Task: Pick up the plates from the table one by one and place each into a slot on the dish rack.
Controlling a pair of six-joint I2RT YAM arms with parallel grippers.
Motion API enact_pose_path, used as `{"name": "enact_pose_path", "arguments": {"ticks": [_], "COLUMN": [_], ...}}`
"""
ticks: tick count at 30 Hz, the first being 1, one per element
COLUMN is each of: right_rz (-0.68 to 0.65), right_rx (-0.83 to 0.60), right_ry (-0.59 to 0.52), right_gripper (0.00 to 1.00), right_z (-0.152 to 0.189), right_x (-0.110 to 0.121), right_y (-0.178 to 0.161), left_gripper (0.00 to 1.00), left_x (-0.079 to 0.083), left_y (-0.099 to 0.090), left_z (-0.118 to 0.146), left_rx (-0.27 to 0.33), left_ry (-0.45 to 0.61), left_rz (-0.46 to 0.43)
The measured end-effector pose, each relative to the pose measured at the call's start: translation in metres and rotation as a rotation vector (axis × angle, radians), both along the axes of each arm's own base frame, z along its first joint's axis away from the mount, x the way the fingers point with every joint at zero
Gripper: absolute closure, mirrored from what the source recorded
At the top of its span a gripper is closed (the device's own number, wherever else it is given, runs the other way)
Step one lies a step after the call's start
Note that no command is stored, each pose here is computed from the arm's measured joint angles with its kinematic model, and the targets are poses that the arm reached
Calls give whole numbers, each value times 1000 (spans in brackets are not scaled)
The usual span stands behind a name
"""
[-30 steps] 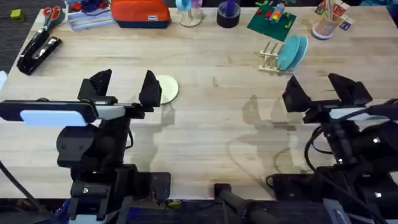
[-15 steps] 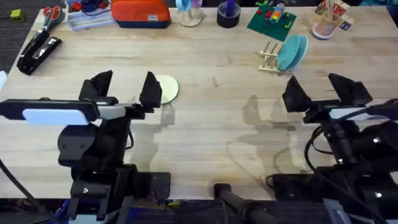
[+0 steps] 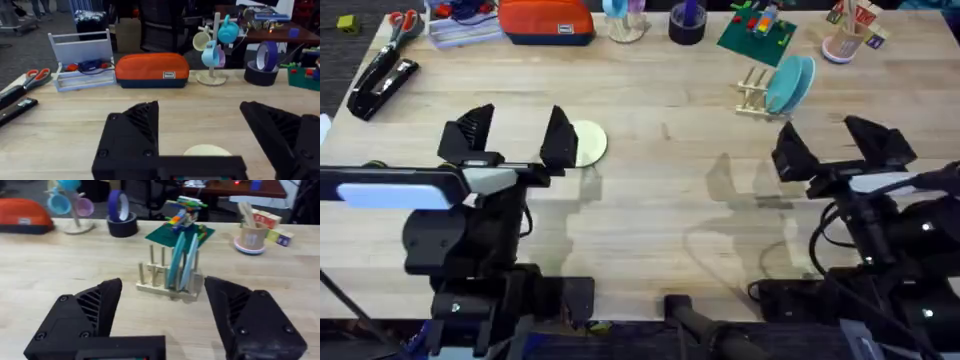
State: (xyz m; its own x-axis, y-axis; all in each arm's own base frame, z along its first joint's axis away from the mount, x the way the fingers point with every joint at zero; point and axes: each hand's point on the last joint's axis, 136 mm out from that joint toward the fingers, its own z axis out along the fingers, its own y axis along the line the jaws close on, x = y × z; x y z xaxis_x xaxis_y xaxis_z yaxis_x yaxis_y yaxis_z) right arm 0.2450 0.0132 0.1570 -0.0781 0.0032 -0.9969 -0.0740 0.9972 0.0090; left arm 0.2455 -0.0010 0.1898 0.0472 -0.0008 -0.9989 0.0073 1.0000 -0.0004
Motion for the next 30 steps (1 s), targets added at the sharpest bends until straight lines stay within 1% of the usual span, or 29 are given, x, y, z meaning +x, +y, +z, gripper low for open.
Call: {"name": "enact_pose_path", "arguments": {"ticks": [2, 4, 7, 9, 13, 17, 19, 23, 30], "right_rz": [25, 44, 62, 66, 71, 75, 77, 77, 77], "right_rx": [2, 3, 3, 1, 0, -1, -2, 0, 3], "right_ry": [0, -18, -78, -122, -190, -224, -227, -182, -94], "right_gripper": [8, 9, 9, 9, 9, 9, 9, 10, 10], "right_z": [2, 12, 40, 60, 92, 109, 116, 125, 161], "right_x": [-1, -2, -7, -11, -19, -24, -26, -27, -27], "right_y": [4, 8, 11, 11, 12, 13, 13, 13, 13], "left_gripper": [7, 7, 8, 7, 7, 7, 8, 7, 9], "left_x": [-2, -7, -18, -26, -40, -51, -53, -54, -45], "left_y": [0, 0, 0, 0, 0, 0, 0, -1, -4], "left_z": [12, 33, 66, 82, 104, 126, 138, 155, 180], "left_rx": [-1, -3, -3, -3, -3, -3, -3, -3, -5], "left_ry": [-21, -56, -96, -98, -90, -89, -83, -27, 153], "left_rz": [0, 0, 0, 0, 0, 0, 1, -6, -24]}}
